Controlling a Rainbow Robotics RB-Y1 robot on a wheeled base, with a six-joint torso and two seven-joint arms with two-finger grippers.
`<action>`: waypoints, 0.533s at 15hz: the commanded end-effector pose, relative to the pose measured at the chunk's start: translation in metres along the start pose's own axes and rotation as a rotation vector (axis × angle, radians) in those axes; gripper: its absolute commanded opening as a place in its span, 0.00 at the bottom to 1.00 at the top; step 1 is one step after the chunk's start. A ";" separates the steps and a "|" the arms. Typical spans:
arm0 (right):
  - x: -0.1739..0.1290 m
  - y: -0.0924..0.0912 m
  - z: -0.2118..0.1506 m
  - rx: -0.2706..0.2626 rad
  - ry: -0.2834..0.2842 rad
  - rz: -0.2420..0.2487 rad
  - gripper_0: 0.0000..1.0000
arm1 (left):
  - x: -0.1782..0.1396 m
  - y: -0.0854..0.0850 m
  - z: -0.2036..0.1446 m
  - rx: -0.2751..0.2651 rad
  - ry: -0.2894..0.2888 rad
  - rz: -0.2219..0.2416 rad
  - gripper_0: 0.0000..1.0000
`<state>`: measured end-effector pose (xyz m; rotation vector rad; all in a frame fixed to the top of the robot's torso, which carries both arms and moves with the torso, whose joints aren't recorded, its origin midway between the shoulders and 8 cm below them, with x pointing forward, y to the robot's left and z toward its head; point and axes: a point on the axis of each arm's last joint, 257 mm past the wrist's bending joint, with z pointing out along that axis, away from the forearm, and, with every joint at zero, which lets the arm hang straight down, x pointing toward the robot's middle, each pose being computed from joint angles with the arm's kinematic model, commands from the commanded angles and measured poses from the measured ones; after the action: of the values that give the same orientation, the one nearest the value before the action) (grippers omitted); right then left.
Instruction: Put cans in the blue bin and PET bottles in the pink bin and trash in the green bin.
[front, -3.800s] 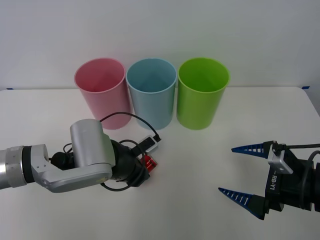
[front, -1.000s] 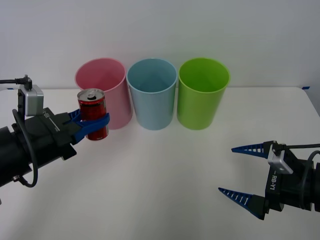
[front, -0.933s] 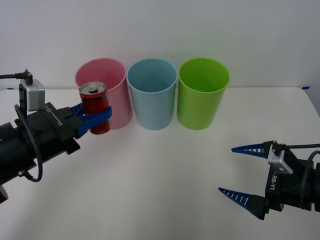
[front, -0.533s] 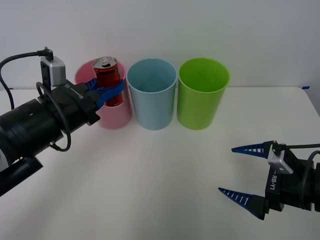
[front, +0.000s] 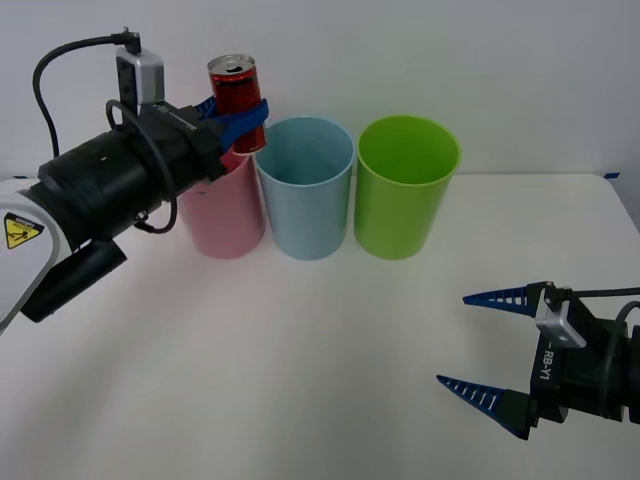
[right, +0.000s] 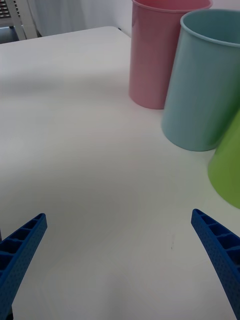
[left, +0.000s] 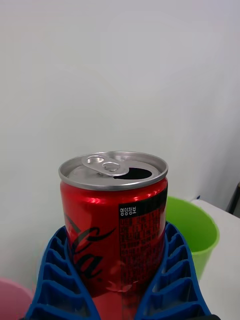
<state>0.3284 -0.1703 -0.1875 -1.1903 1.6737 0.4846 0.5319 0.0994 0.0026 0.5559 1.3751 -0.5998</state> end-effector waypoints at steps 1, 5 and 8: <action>0.000 0.000 0.000 0.000 0.000 0.000 1.00 | 0.000 0.009 0.026 -0.004 0.009 0.017 0.00; 0.000 0.000 0.000 0.000 0.000 0.000 1.00 | 0.015 0.016 0.048 -0.002 0.064 0.026 0.00; 0.000 0.000 0.000 0.000 0.000 0.000 1.00 | 0.029 0.019 0.062 0.001 0.107 0.014 0.00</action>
<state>0.3284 -0.1703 -0.1875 -1.1903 1.6738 0.4847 0.5894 0.0708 -0.0150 0.6024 1.4573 -0.5663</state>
